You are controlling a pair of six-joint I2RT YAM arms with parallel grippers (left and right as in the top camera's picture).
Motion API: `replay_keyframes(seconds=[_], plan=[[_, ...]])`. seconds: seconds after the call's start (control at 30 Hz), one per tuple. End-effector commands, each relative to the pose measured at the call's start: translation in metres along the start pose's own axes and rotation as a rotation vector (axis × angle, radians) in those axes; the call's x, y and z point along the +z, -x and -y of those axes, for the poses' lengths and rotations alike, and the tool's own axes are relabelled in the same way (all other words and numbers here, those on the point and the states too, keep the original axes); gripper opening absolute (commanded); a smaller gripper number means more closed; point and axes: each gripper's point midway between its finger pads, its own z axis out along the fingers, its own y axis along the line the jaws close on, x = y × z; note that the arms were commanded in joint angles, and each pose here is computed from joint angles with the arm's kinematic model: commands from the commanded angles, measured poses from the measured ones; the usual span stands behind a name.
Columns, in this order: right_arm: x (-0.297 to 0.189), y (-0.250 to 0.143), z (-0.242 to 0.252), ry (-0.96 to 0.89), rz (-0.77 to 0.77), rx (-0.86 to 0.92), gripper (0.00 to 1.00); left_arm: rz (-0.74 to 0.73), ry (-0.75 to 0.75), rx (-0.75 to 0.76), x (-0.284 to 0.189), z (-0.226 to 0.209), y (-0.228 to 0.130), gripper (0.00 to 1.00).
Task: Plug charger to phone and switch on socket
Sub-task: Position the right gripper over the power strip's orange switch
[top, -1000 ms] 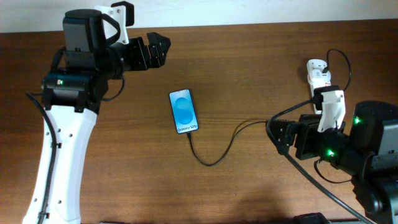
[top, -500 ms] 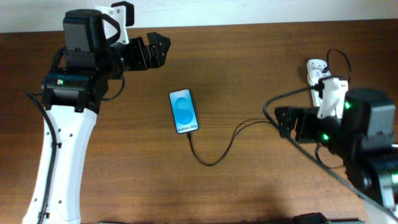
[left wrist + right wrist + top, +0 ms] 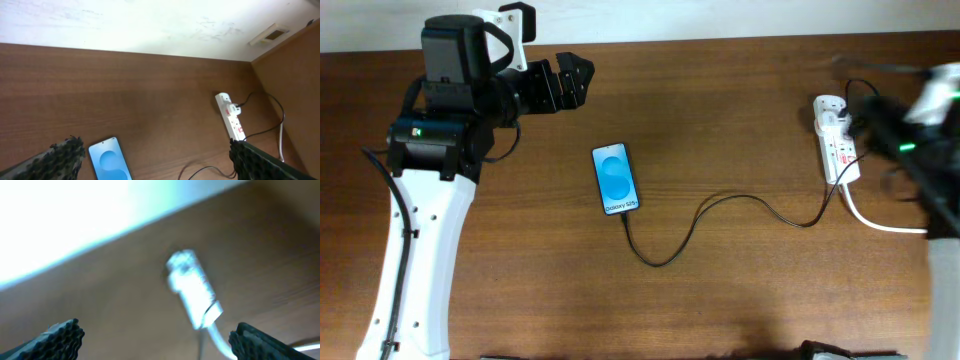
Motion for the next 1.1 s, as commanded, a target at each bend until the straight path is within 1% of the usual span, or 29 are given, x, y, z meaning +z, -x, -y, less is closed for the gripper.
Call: replay_keyframes(seconds=[0.0,0.03,0.1,0.17,0.27,0.33,0.47,0.53,0.6,0.67,0.8,0.87,0.97,1.07], plan=[[-0.018,0.040,0.047,-0.102,0.145,0.163,0.99,0.017,0.007,0.019,-0.006,0.000,0.004,0.99],[-0.018,0.050,0.063,-0.131,0.182,0.208,0.99,0.017,0.007,0.019,-0.006,0.000,0.004,0.99],[-0.014,0.059,0.083,-0.167,0.215,0.243,0.99,0.017,0.007,0.019,-0.006,0.000,0.004,0.99],[0.002,0.066,0.107,-0.209,0.227,0.266,0.99,0.017,0.007,0.019,-0.006,0.000,0.004,0.99],[0.032,0.060,0.139,-0.264,0.182,0.304,0.99,0.017,0.007,0.019,-0.006,0.000,0.004,0.99],[0.060,0.044,0.157,-0.287,0.109,0.327,0.99,0.017,0.007,0.019,-0.006,0.000,0.004,0.99],[0.117,0.008,0.161,-0.212,-0.057,0.303,0.99,0.017,0.007,0.019,-0.006,0.000,0.004,0.99],[0.137,-0.005,0.161,-0.177,-0.108,0.317,0.99,0.017,0.007,0.019,-0.006,0.000,0.004,0.99],[0.173,-0.024,0.156,-0.080,-0.173,0.312,0.99,0.017,0.007,0.019,-0.006,0.000,0.004,0.99],[0.198,-0.043,0.159,-0.046,-0.227,0.331,0.99,0.017,0.007,0.019,-0.006,0.000,0.004,0.99],[0.233,-0.083,0.163,-0.011,-0.331,0.373,1.00,0.017,0.007,0.019,-0.006,0.000,0.004,0.99],[0.244,-0.097,0.162,-0.001,-0.366,0.381,1.00,0.017,0.007,0.019,-0.006,0.000,0.004,0.99],[0.260,-0.112,0.158,-0.004,-0.395,0.353,1.00,0.017,0.007,0.019,-0.006,0.000,0.004,0.99],[0.274,-0.118,0.155,-0.012,-0.393,0.332,1.00,0.017,0.007,0.019,-0.006,0.000,0.004,0.99]])
